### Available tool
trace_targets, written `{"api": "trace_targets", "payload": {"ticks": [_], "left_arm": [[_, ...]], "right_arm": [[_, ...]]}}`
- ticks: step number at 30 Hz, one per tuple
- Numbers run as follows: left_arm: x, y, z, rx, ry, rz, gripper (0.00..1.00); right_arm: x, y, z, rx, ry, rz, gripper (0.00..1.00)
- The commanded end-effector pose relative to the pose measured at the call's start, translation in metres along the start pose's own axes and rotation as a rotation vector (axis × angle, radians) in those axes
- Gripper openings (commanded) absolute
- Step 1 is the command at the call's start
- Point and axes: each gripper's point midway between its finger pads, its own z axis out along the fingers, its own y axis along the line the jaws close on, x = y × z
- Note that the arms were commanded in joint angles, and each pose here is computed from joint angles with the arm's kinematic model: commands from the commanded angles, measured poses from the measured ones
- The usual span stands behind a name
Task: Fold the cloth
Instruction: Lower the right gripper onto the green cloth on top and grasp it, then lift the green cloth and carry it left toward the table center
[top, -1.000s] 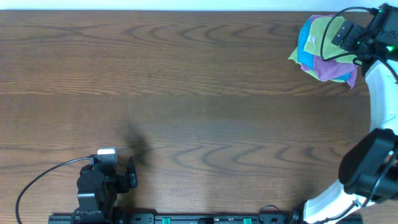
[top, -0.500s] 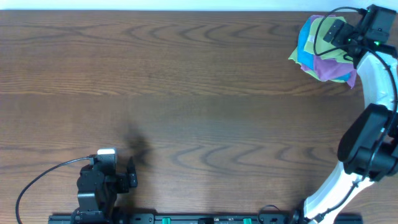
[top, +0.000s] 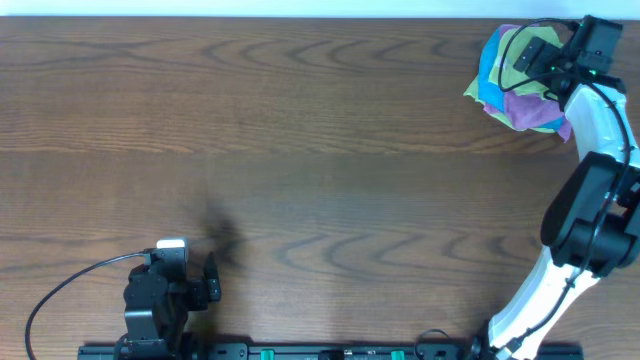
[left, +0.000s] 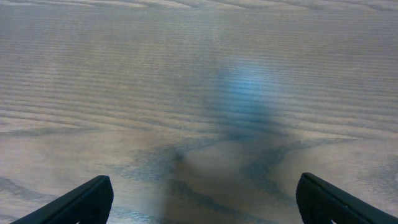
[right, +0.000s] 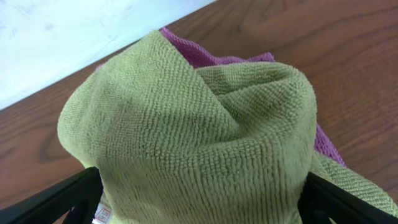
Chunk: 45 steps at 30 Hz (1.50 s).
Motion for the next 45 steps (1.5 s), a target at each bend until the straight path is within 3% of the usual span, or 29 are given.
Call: {"api": "trace_targets", "payload": {"ticks": [1,5,8,11,14,21,29,39,45], "left_arm": [[0.022,0.001,0.008,-0.006,0.068,-0.014,0.95],[0.022,0.001,0.008,-0.006,0.068,-0.014,0.95],[0.022,0.001,0.008,-0.006,0.068,-0.014,0.95],[0.022,0.001,0.008,-0.006,0.068,-0.014,0.95],[0.022,0.001,0.008,-0.006,0.068,-0.014,0.95],[0.022,0.001,0.008,-0.006,0.068,-0.014,0.95],[0.022,0.001,0.008,-0.006,0.068,-0.014,0.95],[0.022,0.001,0.008,-0.006,0.068,-0.014,0.95],[0.022,0.001,0.008,-0.006,0.068,-0.014,0.95]], "right_arm": [[-0.002,-0.001,0.005,-0.001,-0.002,0.016,0.95],[0.006,-0.004,0.012,0.004,0.017,0.017,0.8],[0.009,-0.004,0.014,0.006,0.027,0.017,0.62],[0.009,-0.005,0.014,0.009,0.027,0.017,0.36],[0.011,-0.006,0.013,0.016,0.035,0.016,0.01],[0.003,-0.002,-0.009,0.017,0.042,0.009,0.01],[0.0,0.01,-0.06,0.071,0.153,-0.032,0.01],[-0.018,0.061,-0.128,0.034,0.221,-0.11,0.01],[-0.007,0.094,-0.166,0.001,0.277,-0.175,0.01]]}}
